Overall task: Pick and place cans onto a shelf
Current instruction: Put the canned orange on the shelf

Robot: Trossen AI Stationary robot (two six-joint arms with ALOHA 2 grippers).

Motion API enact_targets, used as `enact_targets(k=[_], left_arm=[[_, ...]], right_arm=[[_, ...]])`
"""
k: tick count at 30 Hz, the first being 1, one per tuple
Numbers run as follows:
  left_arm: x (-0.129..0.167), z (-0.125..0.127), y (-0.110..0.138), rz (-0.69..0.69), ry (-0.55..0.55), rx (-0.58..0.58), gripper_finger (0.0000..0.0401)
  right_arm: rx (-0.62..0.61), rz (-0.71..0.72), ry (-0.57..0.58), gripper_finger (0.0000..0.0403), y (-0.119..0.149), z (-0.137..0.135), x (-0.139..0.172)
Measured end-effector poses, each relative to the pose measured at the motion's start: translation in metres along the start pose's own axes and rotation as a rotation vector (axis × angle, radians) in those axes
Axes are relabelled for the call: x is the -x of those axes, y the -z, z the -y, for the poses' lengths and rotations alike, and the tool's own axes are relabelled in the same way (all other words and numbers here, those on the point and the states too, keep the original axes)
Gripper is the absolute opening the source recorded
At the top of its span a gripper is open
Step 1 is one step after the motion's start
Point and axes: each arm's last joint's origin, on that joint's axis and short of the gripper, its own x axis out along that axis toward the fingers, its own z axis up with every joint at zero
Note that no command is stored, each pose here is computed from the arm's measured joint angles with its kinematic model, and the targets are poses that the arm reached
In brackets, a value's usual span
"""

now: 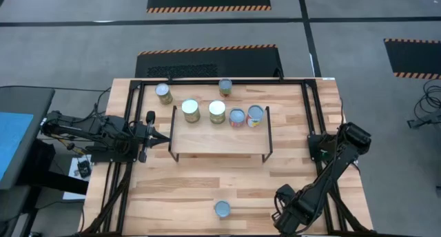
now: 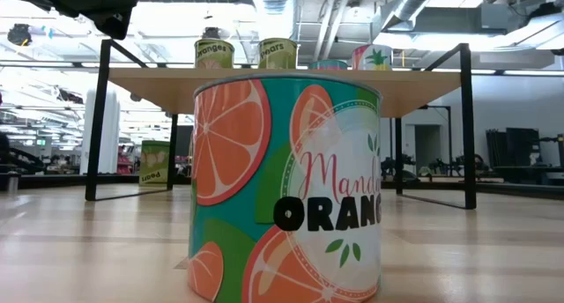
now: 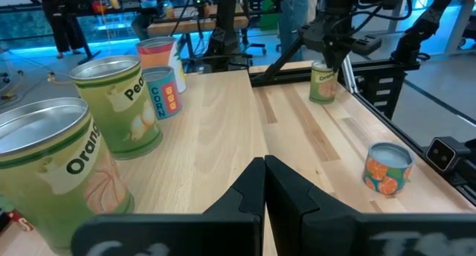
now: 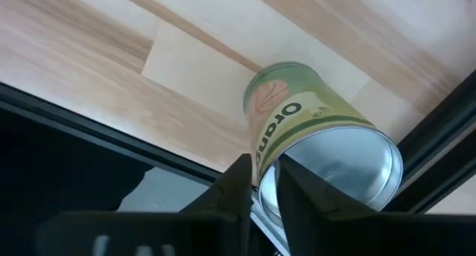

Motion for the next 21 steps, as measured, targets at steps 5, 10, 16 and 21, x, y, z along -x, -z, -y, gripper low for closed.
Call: enact_targets(k=[5,10,16,21], left_arm=[[0.0,0.0,0.0,0.001,0.0,0.0,0.0],[0.0,0.0,0.0,0.003,0.0,-0.001,0.0],[0.0,0.0,0.0,0.005,0.0,-0.002,0.0],[0.0,0.0,-0.001,0.006,0.0,-0.002,0.0]], right_arm=[[0.072,0.0,0.003,0.0041,0.0,0.0,0.0],[0.154,0.0,0.007,0.0007,-0.005,-0.001,0.004],[0.25,0.008,-0.045,0.0013,-0.014,-0.01,0.031],[0.377,0.086,-0.155,0.0005,-0.027,-0.022,0.069]])
